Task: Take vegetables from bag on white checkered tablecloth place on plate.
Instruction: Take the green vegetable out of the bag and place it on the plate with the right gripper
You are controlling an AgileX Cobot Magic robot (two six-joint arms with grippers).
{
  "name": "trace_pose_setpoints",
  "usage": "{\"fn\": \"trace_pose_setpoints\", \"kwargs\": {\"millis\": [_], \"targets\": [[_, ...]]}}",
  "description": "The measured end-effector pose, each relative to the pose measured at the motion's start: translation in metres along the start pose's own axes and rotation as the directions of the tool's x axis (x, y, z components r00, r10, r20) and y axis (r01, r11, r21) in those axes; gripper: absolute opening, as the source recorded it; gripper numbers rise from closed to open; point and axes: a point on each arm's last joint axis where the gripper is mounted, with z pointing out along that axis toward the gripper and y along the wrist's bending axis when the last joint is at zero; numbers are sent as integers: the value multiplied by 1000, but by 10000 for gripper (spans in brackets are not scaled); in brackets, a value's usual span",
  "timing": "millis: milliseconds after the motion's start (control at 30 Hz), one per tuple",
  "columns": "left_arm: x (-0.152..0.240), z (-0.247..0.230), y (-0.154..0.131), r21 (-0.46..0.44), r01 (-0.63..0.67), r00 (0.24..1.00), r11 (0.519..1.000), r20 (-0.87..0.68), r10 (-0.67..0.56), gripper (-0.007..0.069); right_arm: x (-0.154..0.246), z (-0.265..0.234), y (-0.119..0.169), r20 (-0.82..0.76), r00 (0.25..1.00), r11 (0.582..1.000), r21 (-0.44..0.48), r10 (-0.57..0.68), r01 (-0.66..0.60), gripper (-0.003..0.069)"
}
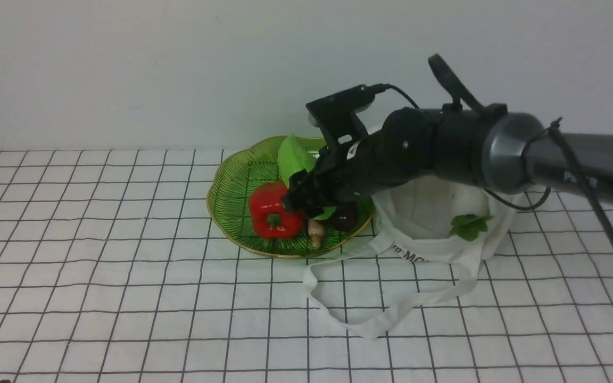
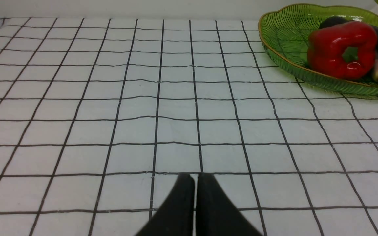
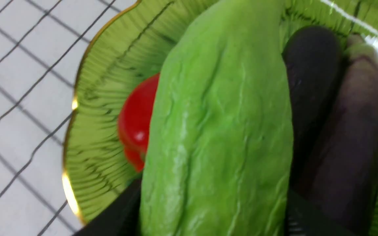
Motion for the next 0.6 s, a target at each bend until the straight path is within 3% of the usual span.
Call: {"fn": "trace_pose_setpoints", "kwargs": {"millis": [100, 200, 433, 600], "targets": [[0, 0, 0, 0, 0, 1000, 1000, 0, 0, -8, 1, 9, -3, 39, 999, 1000, 21, 3, -4, 593], [0, 0, 0, 0, 0, 1000, 1000, 0, 0, -8, 1, 10, -4, 52, 999, 1000, 27, 5, -6, 669], [0, 0, 0, 0, 0, 1000, 1000, 0, 0, -8, -6, -13, 0, -2, 1000, 1000, -8, 8, -8, 691], [0, 0, 0, 0, 0, 1000, 1000, 0, 0, -8, -41, -101, 5, 60, 998, 999, -38, -16, 18, 626]]}}
